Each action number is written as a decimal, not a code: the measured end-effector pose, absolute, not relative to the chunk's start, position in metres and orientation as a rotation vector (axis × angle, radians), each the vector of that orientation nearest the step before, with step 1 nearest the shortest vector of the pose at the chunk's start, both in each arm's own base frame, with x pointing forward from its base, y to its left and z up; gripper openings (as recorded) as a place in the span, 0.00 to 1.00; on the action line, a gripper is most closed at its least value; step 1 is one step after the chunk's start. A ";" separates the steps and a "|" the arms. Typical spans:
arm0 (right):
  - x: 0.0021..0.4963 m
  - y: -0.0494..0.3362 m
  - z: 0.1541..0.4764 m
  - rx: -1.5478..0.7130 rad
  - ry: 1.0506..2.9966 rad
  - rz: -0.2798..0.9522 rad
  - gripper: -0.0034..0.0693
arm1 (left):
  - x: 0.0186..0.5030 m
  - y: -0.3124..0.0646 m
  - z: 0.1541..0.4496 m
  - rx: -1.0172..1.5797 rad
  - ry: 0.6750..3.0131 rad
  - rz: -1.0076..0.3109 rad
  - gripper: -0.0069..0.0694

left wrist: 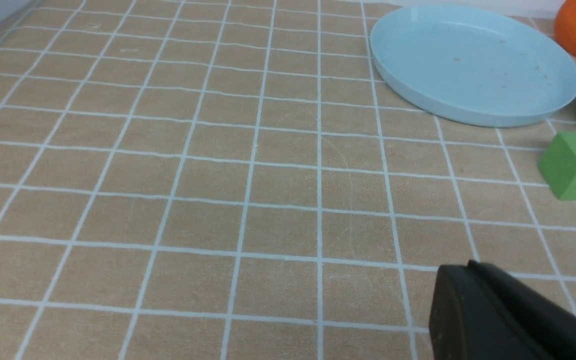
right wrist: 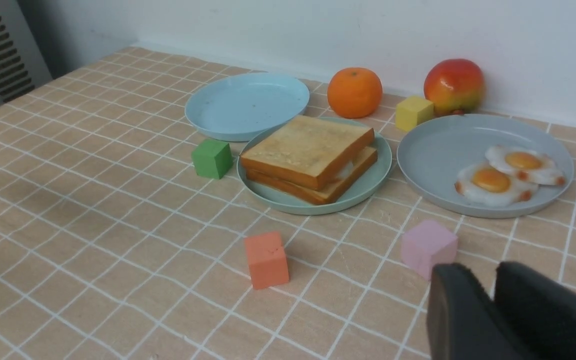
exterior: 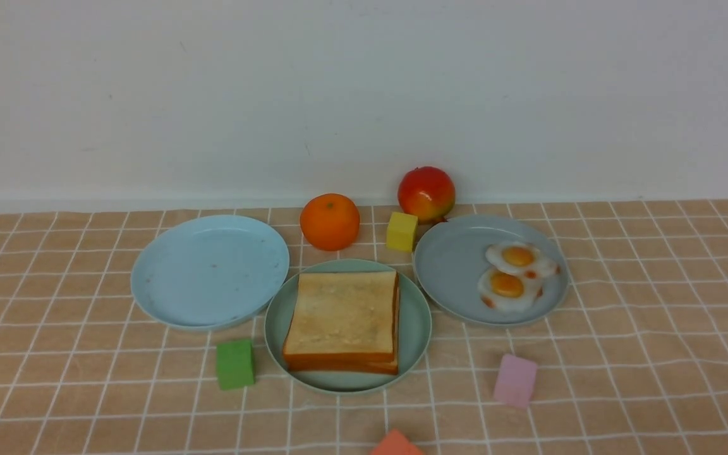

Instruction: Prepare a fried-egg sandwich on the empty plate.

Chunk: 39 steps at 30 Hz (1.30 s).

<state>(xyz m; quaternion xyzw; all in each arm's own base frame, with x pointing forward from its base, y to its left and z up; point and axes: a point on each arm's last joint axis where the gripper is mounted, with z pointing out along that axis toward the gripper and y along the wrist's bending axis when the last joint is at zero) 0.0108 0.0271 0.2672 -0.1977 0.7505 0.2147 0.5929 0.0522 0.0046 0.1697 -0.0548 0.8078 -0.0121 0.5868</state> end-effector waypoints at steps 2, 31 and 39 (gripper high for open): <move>0.011 0.027 0.267 -0.460 1.745 0.499 0.24 | 0.052 0.005 0.170 -0.139 1.882 -0.020 0.08; 0.032 0.015 0.254 -0.147 1.691 0.224 0.30 | 0.052 0.006 0.170 -0.149 1.881 -0.013 0.11; 0.051 0.005 0.180 -0.021 1.864 0.052 0.31 | 0.052 0.006 0.170 -0.149 1.880 -0.013 0.12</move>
